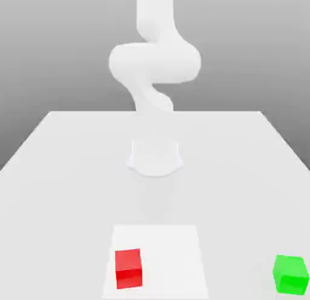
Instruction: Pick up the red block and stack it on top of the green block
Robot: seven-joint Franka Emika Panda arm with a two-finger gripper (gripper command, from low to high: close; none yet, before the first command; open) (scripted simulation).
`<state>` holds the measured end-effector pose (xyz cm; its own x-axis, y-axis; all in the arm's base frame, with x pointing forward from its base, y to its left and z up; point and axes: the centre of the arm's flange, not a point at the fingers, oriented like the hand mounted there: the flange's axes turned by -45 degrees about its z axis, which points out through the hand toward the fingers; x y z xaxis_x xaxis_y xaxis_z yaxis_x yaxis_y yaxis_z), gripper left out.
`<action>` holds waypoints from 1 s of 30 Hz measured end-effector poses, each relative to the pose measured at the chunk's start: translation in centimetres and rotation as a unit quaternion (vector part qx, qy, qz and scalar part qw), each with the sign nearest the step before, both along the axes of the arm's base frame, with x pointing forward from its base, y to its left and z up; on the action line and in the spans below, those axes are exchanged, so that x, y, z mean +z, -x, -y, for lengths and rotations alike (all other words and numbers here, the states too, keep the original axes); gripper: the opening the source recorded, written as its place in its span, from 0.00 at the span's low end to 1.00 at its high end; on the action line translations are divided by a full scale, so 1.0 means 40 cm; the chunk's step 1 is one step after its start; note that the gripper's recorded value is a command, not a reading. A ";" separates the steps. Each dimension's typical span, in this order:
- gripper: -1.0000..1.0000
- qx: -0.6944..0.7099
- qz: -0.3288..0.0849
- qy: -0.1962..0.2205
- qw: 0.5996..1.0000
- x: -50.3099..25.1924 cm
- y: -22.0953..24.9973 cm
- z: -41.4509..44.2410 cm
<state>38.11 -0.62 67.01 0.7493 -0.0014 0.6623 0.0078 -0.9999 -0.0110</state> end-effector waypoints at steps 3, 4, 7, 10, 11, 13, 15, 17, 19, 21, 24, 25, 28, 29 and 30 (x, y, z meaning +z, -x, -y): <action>0.50 0.011 -0.047 0.000 0.999 -0.137 -0.093 0.017; 0.50 0.014 -0.062 0.001 0.998 -0.184 -0.118 0.022; 0.50 0.024 -0.107 0.002 0.994 -0.326 -0.182 0.035; 0.50 0.032 -0.152 0.004 0.988 -0.474 -0.226 0.048; 0.50 0.035 -0.166 0.005 0.985 -0.524 -0.236 0.052; 0.50 0.040 -0.196 0.008 0.980 -0.624 -0.250 0.060; 0.50 0.045 -0.225 0.011 0.973 -0.724 -0.256 0.068; 0.50 0.049 -0.254 0.014 0.966 -0.824 -0.253 0.078; 0.50 0.053 -0.283 0.018 0.958 -0.921 -0.241 0.090; 0.50 0.057 -0.311 0.023 0.948 -1.016 -0.221 0.100; 0.50 0.063 -0.346 0.030 0.936 -1.144 -0.188 0.112; 0.50 0.063 -0.349 0.031 0.934 -1.178 -0.186 0.113; 0.50 0.064 -0.352 0.032 0.933 -1.272 -0.183 0.114; 0.00 0.064 -0.352 0.032 0.933 -1.299 -0.181 0.115; 0.00 0.064 -0.352 0.032 0.933 -1.299 -0.181 0.115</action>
<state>45.35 -5.20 15.06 0.9902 0.1399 0.0005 0.1399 -0.9902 0.0004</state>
